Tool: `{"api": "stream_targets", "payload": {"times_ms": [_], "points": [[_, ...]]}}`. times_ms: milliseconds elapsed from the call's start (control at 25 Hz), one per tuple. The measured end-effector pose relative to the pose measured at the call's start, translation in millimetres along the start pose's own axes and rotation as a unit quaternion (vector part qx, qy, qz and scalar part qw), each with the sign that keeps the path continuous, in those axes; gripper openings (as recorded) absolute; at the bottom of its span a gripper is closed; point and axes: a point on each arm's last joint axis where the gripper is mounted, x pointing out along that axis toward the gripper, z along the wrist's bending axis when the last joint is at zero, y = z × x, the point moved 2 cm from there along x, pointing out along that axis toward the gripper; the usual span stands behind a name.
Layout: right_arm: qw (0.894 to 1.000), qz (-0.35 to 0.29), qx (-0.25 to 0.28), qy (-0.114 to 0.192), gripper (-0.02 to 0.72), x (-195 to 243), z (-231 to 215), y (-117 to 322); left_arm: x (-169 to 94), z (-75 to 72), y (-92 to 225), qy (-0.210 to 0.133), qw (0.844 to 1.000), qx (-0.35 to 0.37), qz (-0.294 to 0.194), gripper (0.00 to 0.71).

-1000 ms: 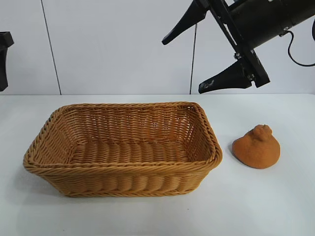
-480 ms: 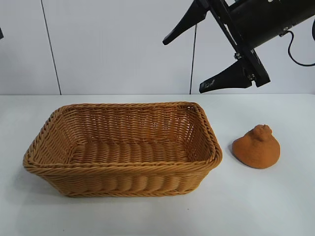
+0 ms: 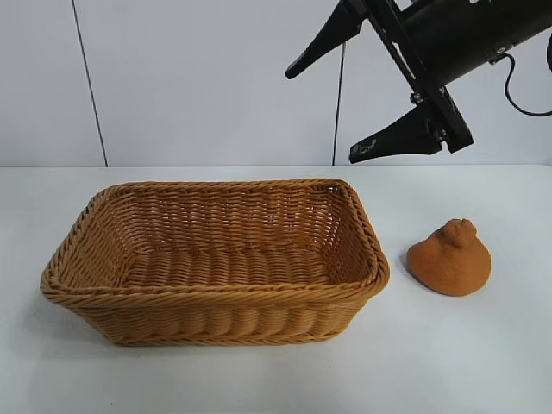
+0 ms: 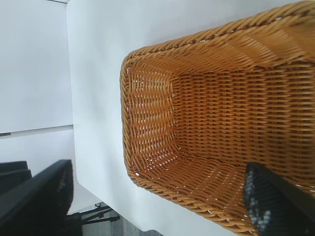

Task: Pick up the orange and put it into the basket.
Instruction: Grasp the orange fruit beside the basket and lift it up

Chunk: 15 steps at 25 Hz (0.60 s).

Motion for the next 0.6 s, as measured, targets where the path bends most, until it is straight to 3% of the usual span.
{"api": "stream_targets", "payload": {"times_ms": [240, 440, 600], "points": [[1.000, 0.000, 0.000, 0.000, 0.641, 0, 0, 0, -14, 5.3, 67, -0.014, 0.999, 0.011, -0.038, 0.548], [1.000, 0.001, 0.000, 0.000, 0.641, 0, 0, 0, -9, 9.4, 119, -0.016, 0.997, 0.018, -0.072, 0.549], [1.000, 0.003, 0.000, -0.001, 0.641, 0, 0, 1, -9, 11.4, 149, -0.015, 0.989, 0.023, -0.144, 0.549]]}}
